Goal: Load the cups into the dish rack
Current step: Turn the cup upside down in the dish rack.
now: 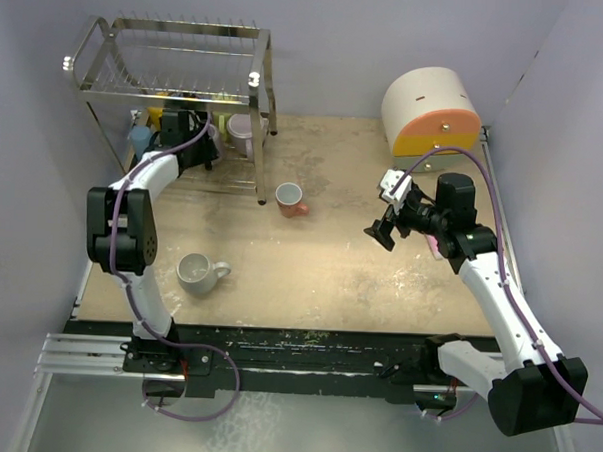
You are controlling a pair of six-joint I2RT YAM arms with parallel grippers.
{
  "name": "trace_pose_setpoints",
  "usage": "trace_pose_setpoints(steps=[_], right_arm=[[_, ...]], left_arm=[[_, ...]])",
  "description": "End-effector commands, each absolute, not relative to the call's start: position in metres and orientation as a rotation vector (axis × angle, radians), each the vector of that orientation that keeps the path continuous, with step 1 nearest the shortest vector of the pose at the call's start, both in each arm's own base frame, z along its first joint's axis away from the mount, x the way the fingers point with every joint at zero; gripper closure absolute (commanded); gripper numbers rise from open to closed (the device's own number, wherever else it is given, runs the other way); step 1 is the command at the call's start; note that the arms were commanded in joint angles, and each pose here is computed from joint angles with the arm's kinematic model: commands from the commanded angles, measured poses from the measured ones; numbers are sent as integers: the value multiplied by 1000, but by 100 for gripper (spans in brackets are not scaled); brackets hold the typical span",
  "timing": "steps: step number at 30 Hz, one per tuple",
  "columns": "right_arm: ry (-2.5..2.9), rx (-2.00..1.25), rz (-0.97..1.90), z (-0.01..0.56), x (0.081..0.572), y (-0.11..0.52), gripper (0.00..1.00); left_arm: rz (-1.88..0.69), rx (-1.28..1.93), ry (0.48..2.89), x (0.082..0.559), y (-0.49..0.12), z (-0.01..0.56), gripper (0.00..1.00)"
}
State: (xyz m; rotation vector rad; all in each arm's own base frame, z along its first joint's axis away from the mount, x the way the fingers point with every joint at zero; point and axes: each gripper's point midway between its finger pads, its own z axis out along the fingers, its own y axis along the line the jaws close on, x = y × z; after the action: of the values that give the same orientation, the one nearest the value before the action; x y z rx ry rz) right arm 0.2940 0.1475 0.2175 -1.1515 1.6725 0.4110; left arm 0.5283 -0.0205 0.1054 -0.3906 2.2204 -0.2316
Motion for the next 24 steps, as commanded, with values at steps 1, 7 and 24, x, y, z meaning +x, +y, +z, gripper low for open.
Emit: trace_pose_setpoints(steps=[1,7,24], right_arm=[[1661,-1157,395,218,297,146,0],[1660,-1160,395,218,297,146,0],[1632,-1184,386,219,297,147,0]], left_arm=[[-303,-349,2069,522,-24,173,35],[-377,-324,2069,499,-35,170,33],[-350,-241,2123,432,-36,162,38]])
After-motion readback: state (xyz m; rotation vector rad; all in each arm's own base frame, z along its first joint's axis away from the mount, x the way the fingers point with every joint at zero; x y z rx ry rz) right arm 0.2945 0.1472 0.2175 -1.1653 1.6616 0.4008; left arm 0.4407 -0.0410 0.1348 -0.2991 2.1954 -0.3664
